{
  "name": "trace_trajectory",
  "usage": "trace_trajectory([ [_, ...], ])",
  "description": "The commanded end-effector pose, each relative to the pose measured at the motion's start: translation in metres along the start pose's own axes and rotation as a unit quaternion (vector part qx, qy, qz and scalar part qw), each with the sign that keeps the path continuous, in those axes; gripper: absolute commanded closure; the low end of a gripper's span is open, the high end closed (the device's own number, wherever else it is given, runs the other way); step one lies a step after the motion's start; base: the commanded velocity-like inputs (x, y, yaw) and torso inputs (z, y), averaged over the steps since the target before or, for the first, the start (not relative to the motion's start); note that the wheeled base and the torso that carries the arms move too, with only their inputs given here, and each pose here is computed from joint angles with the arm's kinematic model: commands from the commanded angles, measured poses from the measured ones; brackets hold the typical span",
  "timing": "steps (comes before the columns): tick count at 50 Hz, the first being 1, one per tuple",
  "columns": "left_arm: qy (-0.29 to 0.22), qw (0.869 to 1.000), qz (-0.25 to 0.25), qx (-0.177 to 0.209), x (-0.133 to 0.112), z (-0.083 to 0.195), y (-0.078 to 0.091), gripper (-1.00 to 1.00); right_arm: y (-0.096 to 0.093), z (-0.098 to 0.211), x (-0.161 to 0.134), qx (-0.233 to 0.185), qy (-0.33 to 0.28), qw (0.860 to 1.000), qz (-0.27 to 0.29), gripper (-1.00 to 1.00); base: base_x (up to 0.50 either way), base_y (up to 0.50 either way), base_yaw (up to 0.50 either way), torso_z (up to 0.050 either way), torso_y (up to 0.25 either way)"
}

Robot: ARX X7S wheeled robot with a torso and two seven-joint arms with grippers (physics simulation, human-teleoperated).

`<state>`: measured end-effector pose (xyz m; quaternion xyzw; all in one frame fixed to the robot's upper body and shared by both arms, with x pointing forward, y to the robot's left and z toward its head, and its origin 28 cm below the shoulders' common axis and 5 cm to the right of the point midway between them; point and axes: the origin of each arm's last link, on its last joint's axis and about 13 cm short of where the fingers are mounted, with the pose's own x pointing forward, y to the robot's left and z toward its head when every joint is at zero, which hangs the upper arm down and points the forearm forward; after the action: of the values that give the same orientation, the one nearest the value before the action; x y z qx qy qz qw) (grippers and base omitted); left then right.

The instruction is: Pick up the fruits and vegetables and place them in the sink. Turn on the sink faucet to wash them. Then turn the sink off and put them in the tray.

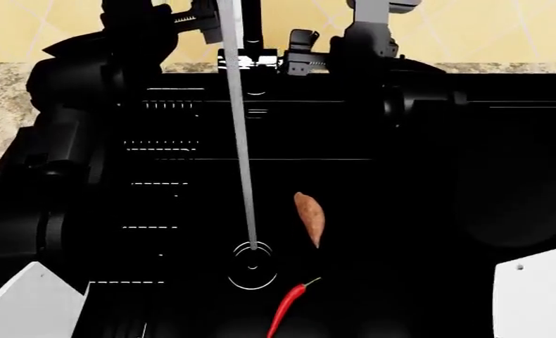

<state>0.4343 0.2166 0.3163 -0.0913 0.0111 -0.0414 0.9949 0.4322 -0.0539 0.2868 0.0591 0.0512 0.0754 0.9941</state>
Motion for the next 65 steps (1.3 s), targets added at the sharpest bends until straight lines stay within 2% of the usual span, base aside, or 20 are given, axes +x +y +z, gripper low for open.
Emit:
trace_trajectory([
  [1, 0.000, 1.000, -0.005, -0.004, 0.000, -0.001, 0.001, -1.00, -0.020, 0.014, -0.001, -0.028, -0.023, 0.996, -0.077, -1.00, 0.00, 0.00, -0.01, 0.000, 0.250],
  [19, -0.001, 1.000, -0.010, -0.002, 0.000, 0.000, 0.000, -1.00, -0.018, 0.024, -0.002, -0.025, -0.038, 0.997, -0.067, -1.00, 0.00, 0.00, 0.00, 0.000, 0.250],
  [26, -0.001, 1.000, -0.005, 0.008, 0.001, -0.003, 0.002, -1.00, -0.032, 0.023, -0.004, -0.034, -0.035, 0.994, -0.100, -1.00, 0.00, 0.00, 0.00, 0.000, 0.000],
  [33, 0.000, 1.000, 0.008, 0.005, 0.000, -0.004, 0.008, -1.00, -0.053, 0.020, -0.007, -0.080, -0.019, 0.986, -0.147, -1.00, 0.00, 0.00, 0.00, 0.000, 0.000],
  [39, 0.002, 1.000, 0.018, 0.010, 0.000, -0.008, 0.011, -1.00, -0.059, 0.017, -0.008, -0.088, -0.014, 0.984, -0.155, -1.00, 0.00, 0.00, 0.00, 0.000, 0.000],
  [48, 0.004, 0.999, 0.021, 0.025, 0.001, -0.010, 0.010, -1.00, -0.058, 0.014, -0.007, -0.087, -0.013, 0.985, -0.147, -1.00, 0.00, 0.00, 0.00, 0.000, -0.236],
  [57, 0.006, 0.999, 0.020, 0.027, 0.001, -0.011, 0.010, -1.00, -0.050, 0.014, -0.004, -0.095, -0.024, 0.989, -0.113, -1.00, 0.00, 0.00, 0.00, 0.000, -0.250],
  [65, 0.003, 1.000, 0.018, 0.018, 0.001, -0.010, 0.011, -1.00, -0.037, 0.020, -0.003, -0.120, -0.042, 0.989, -0.077, -1.00, 0.00, 0.00, 0.00, 0.000, -0.068],
])
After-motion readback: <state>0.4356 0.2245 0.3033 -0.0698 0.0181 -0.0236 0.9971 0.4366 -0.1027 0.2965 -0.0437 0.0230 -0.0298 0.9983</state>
